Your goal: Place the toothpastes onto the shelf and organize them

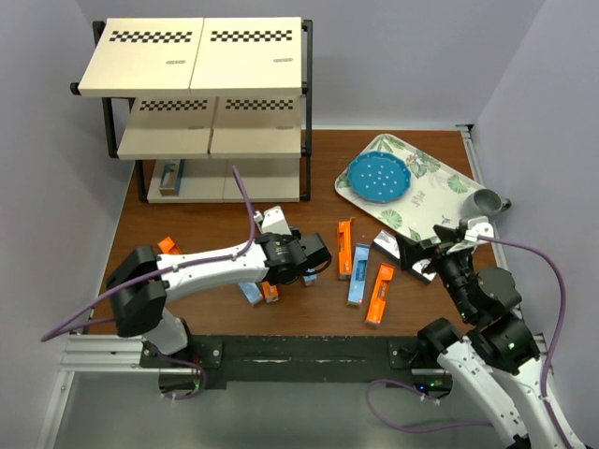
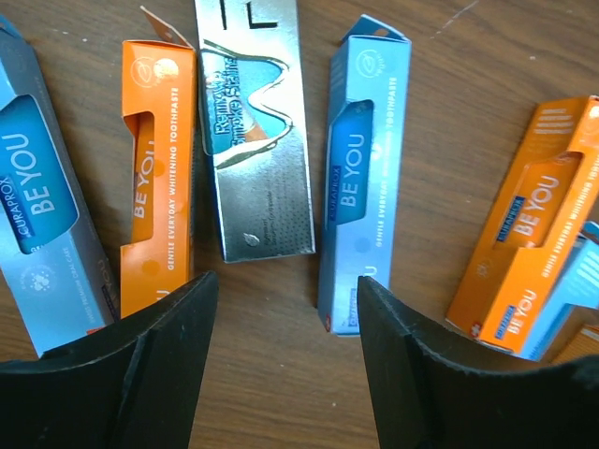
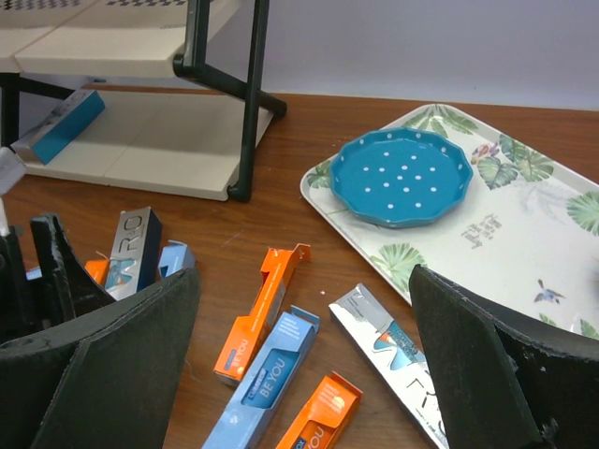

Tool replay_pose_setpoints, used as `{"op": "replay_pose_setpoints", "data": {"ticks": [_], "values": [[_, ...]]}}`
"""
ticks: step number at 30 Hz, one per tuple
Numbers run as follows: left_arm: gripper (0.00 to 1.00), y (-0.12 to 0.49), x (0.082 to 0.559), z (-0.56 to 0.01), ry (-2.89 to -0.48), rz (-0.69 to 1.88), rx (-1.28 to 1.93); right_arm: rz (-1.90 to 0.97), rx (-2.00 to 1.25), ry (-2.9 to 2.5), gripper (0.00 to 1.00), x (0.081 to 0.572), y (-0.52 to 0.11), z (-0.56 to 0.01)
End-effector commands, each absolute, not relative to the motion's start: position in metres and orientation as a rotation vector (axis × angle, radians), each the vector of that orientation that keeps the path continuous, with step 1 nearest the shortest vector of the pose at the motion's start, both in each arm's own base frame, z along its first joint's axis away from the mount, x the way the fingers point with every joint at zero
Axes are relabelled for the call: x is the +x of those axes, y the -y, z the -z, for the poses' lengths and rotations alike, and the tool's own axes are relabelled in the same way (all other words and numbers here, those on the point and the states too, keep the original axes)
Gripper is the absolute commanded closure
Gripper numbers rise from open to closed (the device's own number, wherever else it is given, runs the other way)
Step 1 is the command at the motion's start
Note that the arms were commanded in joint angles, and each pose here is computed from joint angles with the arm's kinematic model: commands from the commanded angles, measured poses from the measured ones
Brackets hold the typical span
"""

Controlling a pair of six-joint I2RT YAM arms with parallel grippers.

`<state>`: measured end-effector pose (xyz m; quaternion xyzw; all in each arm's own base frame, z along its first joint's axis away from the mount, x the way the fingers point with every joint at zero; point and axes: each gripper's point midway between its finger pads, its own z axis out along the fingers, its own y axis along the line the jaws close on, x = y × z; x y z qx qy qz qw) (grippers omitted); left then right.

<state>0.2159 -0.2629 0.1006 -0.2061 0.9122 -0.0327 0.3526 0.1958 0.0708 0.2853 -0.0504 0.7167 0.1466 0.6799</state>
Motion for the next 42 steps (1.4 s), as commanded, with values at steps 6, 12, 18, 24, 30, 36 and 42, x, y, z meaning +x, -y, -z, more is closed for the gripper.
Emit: {"op": "replay_pose_setpoints", "data": {"ticks": [6,12,18,24,30,36,42], "values": [[0.39,0.264,0.228,-0.090,-2.305,-0.001,-0.567,-0.358,-0.128,-1.581,0.01,0.193,-0.076,-0.289],[0.38,0.256,0.233,-0.072,-2.329,-0.077,-0.575,-0.353,-0.127,-1.580,0.01,0.193,-0.075,-0.289],[0.37,0.249,0.241,-0.059,-2.345,-0.107,-0.588,-0.355,-0.137,-1.588,0.01,0.194,-0.077,-0.288],[0.37,0.251,0.236,-0.039,-2.398,-0.097,-0.574,-0.355,-0.143,-1.594,0.01,0.195,-0.079,-0.286],[0.37,0.251,0.236,-0.028,-2.407,-0.112,-0.553,-0.353,-0.147,-1.599,0.01,0.196,-0.080,-0.285],[0.53,0.253,0.236,-0.036,-2.413,-0.107,-0.521,-0.353,-0.148,-1.598,0.01,0.196,-0.080,-0.285],[0.65,0.250,0.242,-0.075,-2.374,-0.083,-0.445,-0.352,-0.151,-1.594,0.01,0.195,-0.080,-0.286]]}}
